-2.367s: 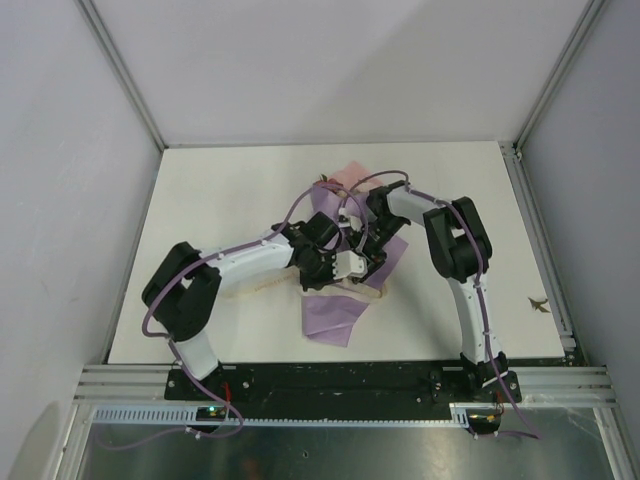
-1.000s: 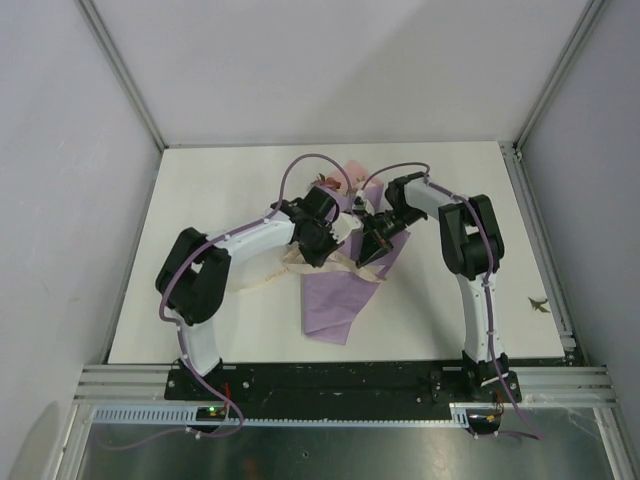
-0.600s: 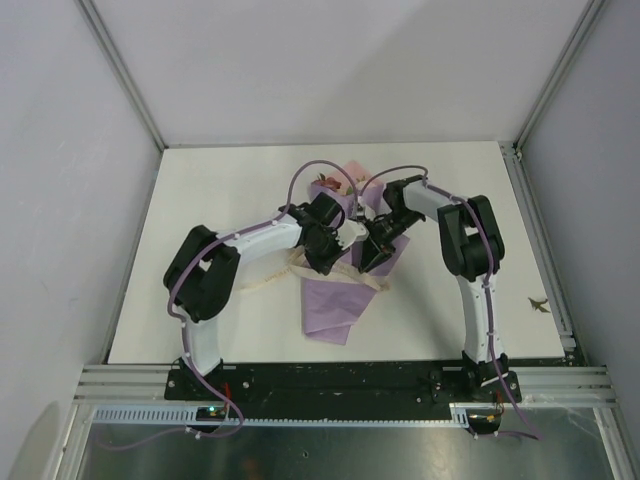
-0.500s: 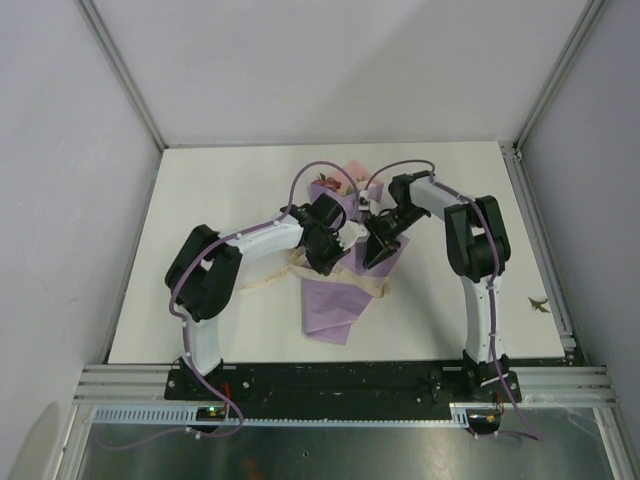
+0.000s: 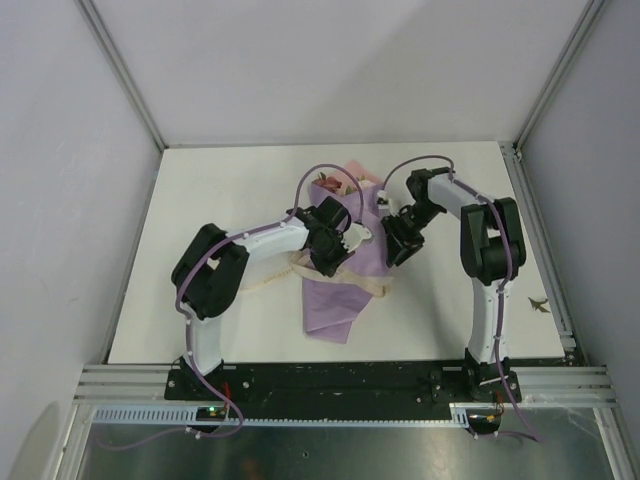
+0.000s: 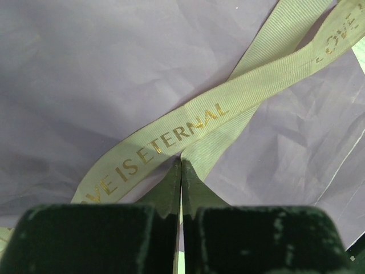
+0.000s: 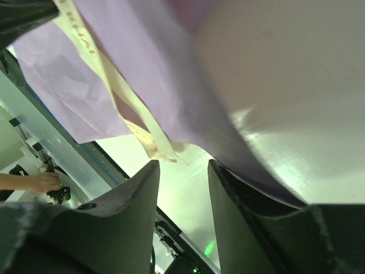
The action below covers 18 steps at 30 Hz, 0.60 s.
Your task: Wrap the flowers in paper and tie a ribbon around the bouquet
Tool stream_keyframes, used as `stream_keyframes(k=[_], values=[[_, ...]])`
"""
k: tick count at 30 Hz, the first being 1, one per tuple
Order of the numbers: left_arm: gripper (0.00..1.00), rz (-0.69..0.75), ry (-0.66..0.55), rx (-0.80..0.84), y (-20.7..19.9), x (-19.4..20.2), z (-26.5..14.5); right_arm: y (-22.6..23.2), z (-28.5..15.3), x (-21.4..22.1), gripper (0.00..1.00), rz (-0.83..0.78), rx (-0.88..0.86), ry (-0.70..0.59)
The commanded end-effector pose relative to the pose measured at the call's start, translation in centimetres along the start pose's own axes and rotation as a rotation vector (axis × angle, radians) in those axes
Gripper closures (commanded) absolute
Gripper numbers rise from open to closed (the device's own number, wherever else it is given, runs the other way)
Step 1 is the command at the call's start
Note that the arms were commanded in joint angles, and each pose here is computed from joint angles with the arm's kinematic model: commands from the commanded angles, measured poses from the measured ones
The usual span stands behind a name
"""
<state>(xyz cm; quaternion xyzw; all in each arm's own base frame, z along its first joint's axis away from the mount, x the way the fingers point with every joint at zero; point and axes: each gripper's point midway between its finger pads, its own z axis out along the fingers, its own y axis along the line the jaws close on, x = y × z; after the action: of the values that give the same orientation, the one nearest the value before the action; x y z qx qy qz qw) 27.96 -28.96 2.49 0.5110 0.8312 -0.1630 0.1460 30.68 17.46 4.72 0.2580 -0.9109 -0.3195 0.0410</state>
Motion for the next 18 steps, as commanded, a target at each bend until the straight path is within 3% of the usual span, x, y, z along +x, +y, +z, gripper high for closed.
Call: stream_keyframes(k=[1,18], values=[[1.0,-0.008,-0.06,-0.015,0.4,-2.4,-0.3,-1.0,-1.5,1.5,0.53,0.069,0.032,0.009],[1.0,-0.008,-0.064,-0.008,0.2,-2.8,0.1,2.3,1.7,1.8,0.48,0.199,-0.241,0.031]])
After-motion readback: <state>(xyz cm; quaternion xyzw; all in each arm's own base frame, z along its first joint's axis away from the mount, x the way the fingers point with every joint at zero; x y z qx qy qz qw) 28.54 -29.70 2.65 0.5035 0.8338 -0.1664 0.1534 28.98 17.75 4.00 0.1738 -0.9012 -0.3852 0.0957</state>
